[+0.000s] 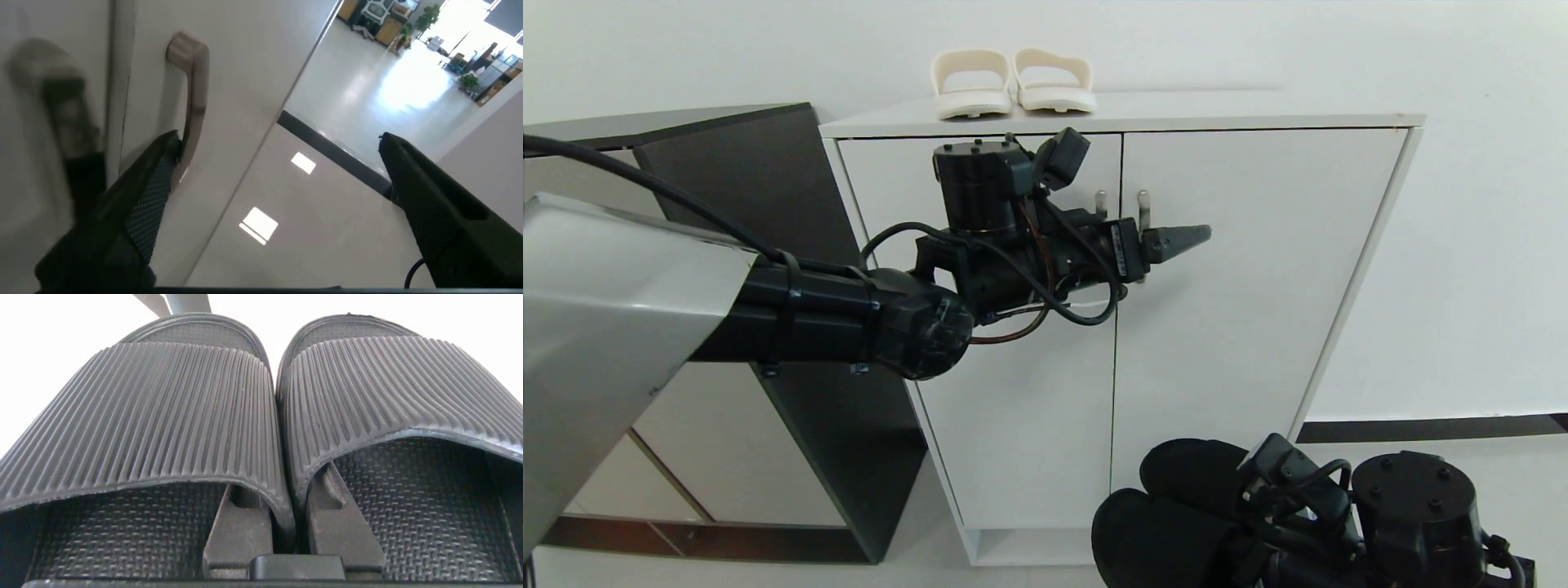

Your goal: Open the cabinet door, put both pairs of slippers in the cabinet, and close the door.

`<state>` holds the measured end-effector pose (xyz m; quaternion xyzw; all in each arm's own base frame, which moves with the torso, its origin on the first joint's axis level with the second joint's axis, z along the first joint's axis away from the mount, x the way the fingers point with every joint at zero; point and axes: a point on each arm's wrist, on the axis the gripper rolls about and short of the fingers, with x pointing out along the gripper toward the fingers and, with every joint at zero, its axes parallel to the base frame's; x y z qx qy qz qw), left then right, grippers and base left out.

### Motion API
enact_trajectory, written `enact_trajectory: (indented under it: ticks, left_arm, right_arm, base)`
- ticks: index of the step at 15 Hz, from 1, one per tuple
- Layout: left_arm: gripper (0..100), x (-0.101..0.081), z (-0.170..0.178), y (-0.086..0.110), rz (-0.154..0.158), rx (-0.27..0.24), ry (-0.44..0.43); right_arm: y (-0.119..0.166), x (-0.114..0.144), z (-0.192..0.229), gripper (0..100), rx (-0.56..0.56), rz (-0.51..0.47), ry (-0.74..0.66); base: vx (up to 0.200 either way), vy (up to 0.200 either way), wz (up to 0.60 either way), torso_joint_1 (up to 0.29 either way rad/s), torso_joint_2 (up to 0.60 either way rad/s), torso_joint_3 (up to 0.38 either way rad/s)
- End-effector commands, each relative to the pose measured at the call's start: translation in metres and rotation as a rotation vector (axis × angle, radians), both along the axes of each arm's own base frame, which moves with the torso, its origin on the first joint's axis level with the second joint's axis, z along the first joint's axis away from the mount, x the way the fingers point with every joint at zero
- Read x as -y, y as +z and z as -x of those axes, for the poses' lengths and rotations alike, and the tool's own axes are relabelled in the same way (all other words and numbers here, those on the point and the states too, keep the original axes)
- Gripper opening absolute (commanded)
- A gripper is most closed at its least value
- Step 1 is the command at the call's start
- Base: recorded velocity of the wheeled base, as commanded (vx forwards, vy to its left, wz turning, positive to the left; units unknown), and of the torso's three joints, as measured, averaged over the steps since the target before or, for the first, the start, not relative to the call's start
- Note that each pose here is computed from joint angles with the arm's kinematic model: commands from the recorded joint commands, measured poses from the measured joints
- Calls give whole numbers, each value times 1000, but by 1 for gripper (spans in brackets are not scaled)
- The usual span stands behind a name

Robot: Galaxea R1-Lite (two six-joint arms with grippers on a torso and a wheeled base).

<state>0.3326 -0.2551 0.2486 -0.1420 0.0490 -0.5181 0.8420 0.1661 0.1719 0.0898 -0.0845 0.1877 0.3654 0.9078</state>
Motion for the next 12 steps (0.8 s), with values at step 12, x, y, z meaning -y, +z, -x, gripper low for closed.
enact_trajectory:
  ticks: [12]
  left_arm:
    - [0, -19, 73, 6, -25, 37, -75]
  right_arm:
    - [6, 13, 21, 0, -19, -39, 158]
  base:
    - [0, 0, 0, 0, 0, 0]
